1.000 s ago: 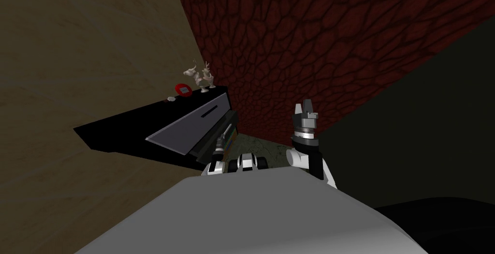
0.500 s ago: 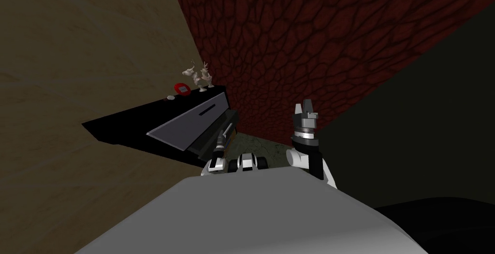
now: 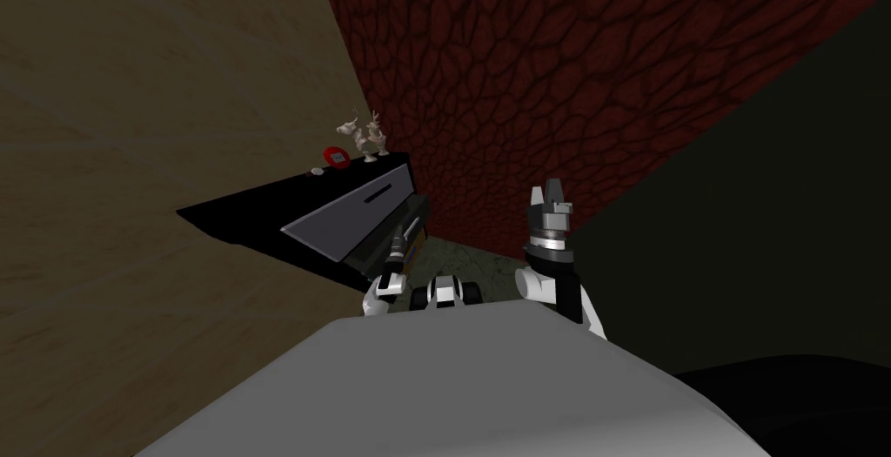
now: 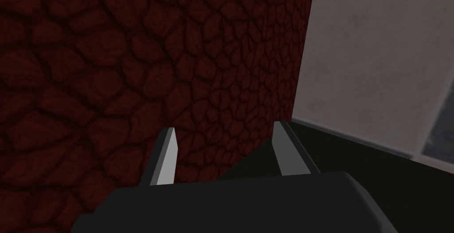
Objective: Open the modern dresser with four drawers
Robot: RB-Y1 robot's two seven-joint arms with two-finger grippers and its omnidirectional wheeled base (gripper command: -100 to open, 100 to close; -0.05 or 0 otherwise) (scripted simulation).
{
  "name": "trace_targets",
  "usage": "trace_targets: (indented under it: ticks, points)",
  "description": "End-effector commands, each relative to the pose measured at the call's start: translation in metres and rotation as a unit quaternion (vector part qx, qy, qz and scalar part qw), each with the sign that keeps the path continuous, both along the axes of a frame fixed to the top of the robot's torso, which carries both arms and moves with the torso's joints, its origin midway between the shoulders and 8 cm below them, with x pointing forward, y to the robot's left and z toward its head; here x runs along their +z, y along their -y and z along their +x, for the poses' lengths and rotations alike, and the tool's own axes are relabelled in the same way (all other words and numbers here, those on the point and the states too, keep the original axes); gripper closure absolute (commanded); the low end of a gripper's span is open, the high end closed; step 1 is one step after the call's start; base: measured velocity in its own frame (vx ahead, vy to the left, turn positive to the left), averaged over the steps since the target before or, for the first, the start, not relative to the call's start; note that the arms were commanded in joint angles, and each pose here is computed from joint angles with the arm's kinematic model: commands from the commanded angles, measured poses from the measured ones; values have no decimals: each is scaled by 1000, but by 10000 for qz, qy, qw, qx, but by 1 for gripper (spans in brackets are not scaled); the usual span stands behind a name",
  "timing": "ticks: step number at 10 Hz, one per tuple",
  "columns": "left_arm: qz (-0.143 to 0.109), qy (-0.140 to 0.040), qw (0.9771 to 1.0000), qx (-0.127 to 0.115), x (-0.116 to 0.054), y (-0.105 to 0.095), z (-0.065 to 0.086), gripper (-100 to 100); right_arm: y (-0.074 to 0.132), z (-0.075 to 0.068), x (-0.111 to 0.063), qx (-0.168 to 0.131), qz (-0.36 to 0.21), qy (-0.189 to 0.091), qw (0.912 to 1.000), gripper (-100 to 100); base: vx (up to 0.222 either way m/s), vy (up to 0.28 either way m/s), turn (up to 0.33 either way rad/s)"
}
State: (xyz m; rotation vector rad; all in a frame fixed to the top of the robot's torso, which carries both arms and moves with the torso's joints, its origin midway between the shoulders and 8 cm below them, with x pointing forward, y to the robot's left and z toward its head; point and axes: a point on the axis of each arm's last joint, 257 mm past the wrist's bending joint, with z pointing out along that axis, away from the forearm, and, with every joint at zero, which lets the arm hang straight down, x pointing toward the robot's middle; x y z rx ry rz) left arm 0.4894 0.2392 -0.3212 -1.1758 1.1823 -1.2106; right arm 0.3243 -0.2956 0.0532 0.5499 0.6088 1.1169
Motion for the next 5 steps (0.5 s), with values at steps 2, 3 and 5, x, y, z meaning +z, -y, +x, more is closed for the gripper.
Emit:
trace_targets:
  ticks: [2, 3, 5]
  points:
    - [-5, -66, 10000, -10, 6, 1, 12, -100, 0, 0, 0, 0, 0, 0, 10000, 0, -39, -3, 5]
    - [-7, -85, 10000, -11, 5, 1, 12, 0, 0, 0, 0, 0, 0, 0, 10000, 0, 2, -1, -10]
    - [-10, -111, 9999, -12, 3, 1, 11, 0, 0, 0, 0, 0, 0, 0, 10000, 0, 0, 0, 0]
